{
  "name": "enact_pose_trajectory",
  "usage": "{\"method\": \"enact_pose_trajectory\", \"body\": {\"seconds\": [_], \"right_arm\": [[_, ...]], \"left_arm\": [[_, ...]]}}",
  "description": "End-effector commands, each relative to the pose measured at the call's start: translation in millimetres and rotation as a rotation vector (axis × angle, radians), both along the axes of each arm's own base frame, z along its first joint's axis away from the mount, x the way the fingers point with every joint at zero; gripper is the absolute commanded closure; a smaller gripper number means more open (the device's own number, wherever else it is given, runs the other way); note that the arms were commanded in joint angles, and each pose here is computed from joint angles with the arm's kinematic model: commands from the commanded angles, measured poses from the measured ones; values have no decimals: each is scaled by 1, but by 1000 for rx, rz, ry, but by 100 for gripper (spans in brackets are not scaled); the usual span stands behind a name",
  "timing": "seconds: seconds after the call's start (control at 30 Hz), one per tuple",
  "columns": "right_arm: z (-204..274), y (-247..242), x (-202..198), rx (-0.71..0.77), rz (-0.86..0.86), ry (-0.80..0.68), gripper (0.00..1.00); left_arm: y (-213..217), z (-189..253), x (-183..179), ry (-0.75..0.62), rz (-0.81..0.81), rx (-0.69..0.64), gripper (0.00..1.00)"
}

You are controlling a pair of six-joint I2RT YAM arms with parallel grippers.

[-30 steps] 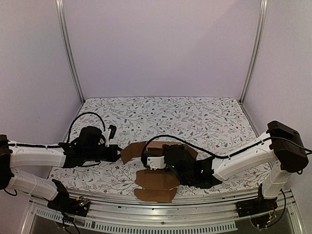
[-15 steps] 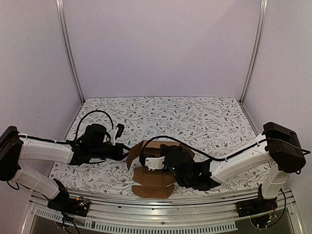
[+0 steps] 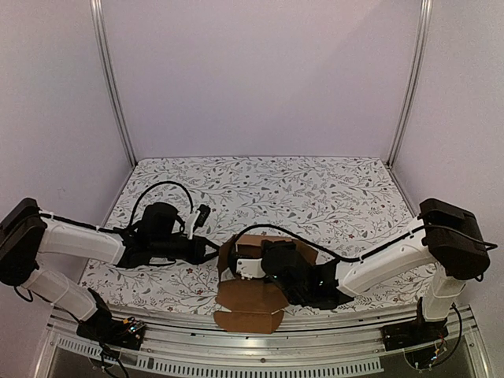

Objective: Fold the paper box

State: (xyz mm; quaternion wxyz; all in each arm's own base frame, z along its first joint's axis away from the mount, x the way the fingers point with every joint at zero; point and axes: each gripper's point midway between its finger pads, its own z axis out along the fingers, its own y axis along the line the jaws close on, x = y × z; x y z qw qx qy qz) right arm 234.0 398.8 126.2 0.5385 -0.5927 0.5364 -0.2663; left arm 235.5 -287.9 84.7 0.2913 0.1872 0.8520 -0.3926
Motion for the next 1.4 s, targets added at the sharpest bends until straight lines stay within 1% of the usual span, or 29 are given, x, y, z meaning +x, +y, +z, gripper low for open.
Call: {"method": "enact_pose_trajectory", "body": {"seconds": [0.0,0.23,0.57,0.9,1.1,1.37], "right_arm": [[-12,1,-3,-10,-15,16,100],[-18,-3,-2,-22,-37,14,100],[-17,-9,-2,-11,-46,16,100],[-16,-11,-2,-7,-53,15,100],[-16,-11,-2,-7,-53,20,100],[-15,-9,-2,-3,-53,25,100]], "left_arm": [[-15,8,-4,-28,-50,-16,98],[-24,3,-13,-10,-81,-5,96],[-19,-9,-25,0,-107,17,84],[-22,-15,-31,-4,-150,40,82],[-28,-12,-32,-13,-164,29,81],[-34,-13,-30,-29,-163,55,75]]}}
